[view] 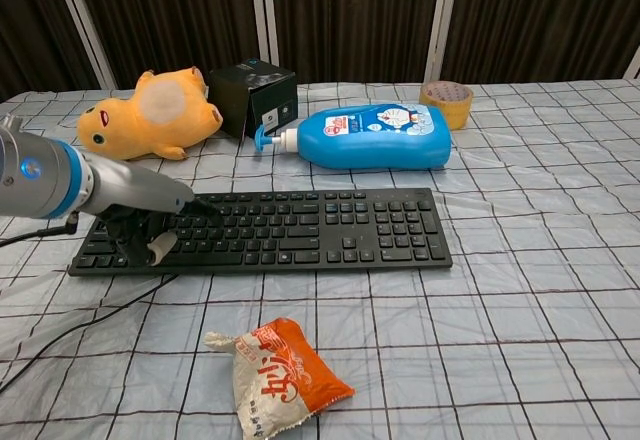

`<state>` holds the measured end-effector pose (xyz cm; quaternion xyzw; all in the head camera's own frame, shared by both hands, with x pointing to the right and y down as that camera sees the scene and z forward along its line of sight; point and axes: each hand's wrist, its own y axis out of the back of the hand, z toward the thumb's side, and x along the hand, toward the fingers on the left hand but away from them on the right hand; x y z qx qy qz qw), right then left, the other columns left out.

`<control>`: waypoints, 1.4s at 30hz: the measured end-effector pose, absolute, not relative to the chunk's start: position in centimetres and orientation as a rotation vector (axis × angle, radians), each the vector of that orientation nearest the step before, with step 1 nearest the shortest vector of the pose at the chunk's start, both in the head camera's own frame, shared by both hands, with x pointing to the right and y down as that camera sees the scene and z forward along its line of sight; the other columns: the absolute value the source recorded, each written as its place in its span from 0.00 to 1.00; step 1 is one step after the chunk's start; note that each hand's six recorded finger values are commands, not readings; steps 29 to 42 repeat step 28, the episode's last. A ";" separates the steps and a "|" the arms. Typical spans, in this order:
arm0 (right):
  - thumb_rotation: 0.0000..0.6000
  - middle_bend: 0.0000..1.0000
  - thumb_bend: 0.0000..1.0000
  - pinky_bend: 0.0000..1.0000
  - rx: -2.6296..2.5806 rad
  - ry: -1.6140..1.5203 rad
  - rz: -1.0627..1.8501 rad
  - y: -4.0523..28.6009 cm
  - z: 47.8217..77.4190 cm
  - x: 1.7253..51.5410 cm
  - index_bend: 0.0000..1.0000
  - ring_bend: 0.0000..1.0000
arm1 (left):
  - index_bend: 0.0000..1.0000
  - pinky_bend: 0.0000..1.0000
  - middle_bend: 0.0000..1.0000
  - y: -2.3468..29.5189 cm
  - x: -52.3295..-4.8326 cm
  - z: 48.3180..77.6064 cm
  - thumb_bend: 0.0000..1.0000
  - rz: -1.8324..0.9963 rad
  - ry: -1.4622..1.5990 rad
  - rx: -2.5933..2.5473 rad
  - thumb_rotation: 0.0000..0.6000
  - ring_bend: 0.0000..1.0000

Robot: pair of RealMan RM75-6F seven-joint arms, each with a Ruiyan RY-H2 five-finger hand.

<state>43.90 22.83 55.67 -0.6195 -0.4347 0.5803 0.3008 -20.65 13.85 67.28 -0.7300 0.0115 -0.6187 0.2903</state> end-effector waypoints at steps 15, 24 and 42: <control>1.00 0.00 0.08 0.00 -1.633 -1.112 1.530 23.0 55.5 43.6 0.04 0.00 | 0.00 0.00 0.00 13.8 -29.0 59.1 0.05 -1.478 0.492 -1.834 1.00 0.00; 1.00 0.00 0.08 0.00 -1.618 -1.062 1.513 23.1 55.6 43.3 0.03 0.00 | 0.00 0.00 0.00 18.7 -39.3 56.1 0.03 -1.463 0.824 -1.674 1.00 0.00; 1.00 0.00 0.08 0.00 -1.614 -1.043 1.506 23.2 55.7 43.1 0.03 0.00 | 0.00 0.00 0.00 20.8 -42.9 55.7 0.03 -1.445 0.876 -1.587 1.00 0.00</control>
